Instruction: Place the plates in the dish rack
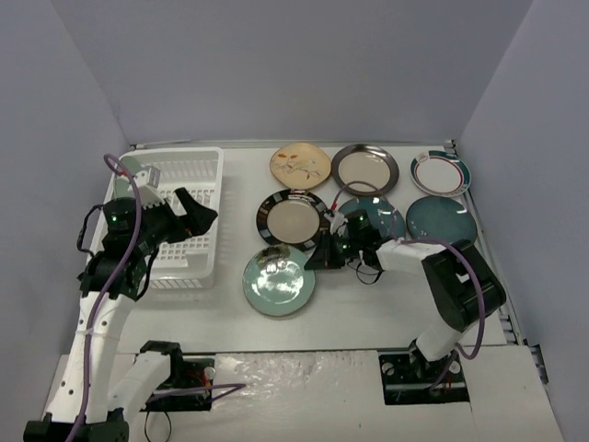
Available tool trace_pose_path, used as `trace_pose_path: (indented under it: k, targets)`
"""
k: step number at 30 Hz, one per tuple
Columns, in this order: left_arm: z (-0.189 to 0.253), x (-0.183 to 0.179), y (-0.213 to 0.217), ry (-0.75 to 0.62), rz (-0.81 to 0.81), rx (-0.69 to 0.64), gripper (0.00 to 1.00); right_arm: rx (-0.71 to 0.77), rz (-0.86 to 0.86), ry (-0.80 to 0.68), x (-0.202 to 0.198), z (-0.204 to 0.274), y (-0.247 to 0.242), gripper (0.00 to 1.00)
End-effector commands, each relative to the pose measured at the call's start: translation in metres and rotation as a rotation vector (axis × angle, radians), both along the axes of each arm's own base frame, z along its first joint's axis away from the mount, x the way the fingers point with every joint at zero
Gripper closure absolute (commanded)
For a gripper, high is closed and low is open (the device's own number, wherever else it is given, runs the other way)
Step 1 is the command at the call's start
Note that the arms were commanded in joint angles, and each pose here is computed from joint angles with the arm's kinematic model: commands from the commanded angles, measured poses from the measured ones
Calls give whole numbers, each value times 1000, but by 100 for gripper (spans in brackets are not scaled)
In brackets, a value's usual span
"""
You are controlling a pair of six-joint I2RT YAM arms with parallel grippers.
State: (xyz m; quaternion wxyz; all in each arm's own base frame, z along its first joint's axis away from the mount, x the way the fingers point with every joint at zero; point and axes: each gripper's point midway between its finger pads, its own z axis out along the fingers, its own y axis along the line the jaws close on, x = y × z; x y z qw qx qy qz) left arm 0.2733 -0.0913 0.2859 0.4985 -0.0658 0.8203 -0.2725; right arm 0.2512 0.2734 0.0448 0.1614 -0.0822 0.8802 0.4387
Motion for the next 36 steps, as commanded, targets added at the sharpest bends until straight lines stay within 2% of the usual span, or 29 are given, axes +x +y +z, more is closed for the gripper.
trace_pose_path:
  k: [1,8,17,26,36]
  targets:
    - [31,8,-34,-101,-80,-81,3,125,-28,-134,18,57,-8,100]
    - [15,14,-69,-65,-161,-67,3,218,-39,-160,17,83,-11,100]
    - [-10,18,-95,-5,-207,-83,3,392,-80,-306,30,166,-26,100]
    - [-2,18,-125,-19,-310,-152,3,518,-88,-425,32,229,-31,100]
    - [-5,15,-140,-5,-363,-203,20,600,-100,-462,32,248,-32,100]
